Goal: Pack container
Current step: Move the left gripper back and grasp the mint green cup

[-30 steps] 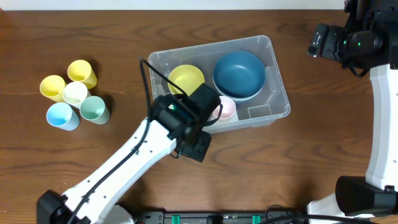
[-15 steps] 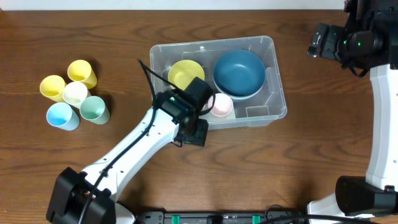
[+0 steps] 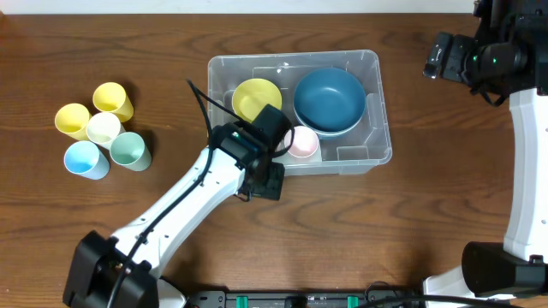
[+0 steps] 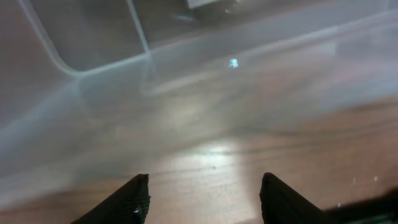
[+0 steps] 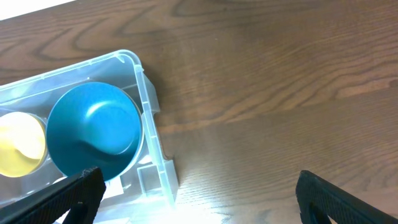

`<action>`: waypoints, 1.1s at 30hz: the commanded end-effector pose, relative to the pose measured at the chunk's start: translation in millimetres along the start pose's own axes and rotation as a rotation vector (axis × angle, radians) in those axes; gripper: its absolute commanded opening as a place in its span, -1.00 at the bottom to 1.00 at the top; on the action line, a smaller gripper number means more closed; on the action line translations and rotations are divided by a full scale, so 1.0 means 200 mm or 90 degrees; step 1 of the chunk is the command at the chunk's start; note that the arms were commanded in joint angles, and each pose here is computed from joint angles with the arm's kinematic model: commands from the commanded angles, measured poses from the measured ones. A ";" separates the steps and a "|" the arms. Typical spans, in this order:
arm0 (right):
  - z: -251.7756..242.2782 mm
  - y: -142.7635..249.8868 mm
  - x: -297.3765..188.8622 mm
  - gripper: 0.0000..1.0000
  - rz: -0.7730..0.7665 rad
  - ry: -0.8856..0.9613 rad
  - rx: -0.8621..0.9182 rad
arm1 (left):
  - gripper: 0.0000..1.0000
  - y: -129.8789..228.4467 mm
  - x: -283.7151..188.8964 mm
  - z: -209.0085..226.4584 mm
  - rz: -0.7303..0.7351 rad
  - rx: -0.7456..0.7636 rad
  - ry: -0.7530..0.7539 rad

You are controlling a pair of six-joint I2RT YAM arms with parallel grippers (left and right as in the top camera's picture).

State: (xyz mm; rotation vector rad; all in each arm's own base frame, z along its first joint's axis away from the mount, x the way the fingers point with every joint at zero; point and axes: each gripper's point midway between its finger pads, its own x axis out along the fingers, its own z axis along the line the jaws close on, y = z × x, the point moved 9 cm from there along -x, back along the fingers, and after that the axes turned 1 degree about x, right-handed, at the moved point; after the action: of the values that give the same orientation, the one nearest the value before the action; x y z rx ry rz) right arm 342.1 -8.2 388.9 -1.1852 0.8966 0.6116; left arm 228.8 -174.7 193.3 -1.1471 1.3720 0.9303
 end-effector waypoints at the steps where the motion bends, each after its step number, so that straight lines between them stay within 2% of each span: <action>1: -0.01 0.00 -0.01 0.99 -0.004 0.000 0.013 | 0.16 0.01 -0.25 -0.06 -0.094 0.032 0.039; 5: -0.01 0.00 -0.01 0.98 -0.004 0.000 0.013 | 0.20 0.09 -0.45 -0.05 -0.158 0.034 0.067; 8: -0.01 0.00 -0.01 0.99 -0.004 -0.001 0.012 | 0.35 0.14 -0.56 0.03 -0.211 0.008 0.056; 11: -0.01 0.00 -0.01 0.99 -0.004 -0.001 0.013 | 0.65 0.15 -0.65 0.20 -0.278 -0.067 -0.014; 16: -0.01 0.00 -0.01 0.99 -0.004 0.000 0.013 | 0.75 0.12 -0.75 0.54 -0.356 -0.199 -0.207; 17: -0.01 0.00 -0.01 0.99 -0.004 -0.001 0.013 | 0.85 0.10 -0.75 0.60 -0.361 -0.223 -0.249; 19: -0.01 0.00 -0.01 0.99 -0.004 -0.001 0.012 | 1.00 0.06 -0.75 0.72 -0.358 -0.253 -0.301; 25: -0.01 0.00 -0.01 0.99 -0.004 0.000 0.012 | 0.96 -0.08 -0.60 0.99 -0.293 -0.337 -0.340; 30: -0.01 0.00 -0.01 0.99 -0.004 0.000 0.012 | 0.96 -0.17 -0.41 1.12 -0.214 -0.364 -0.319; 33: -0.01 0.00 -0.01 0.99 -0.004 -0.001 0.012 | 0.97 -0.21 -0.28 1.15 -0.157 -0.345 -0.289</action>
State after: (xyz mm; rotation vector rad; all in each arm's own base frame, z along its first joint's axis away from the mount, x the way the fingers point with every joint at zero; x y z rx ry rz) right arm 342.1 -8.1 388.9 -1.1846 0.8959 0.6125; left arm 314.1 44.3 240.4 -1.3816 0.5110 1.3136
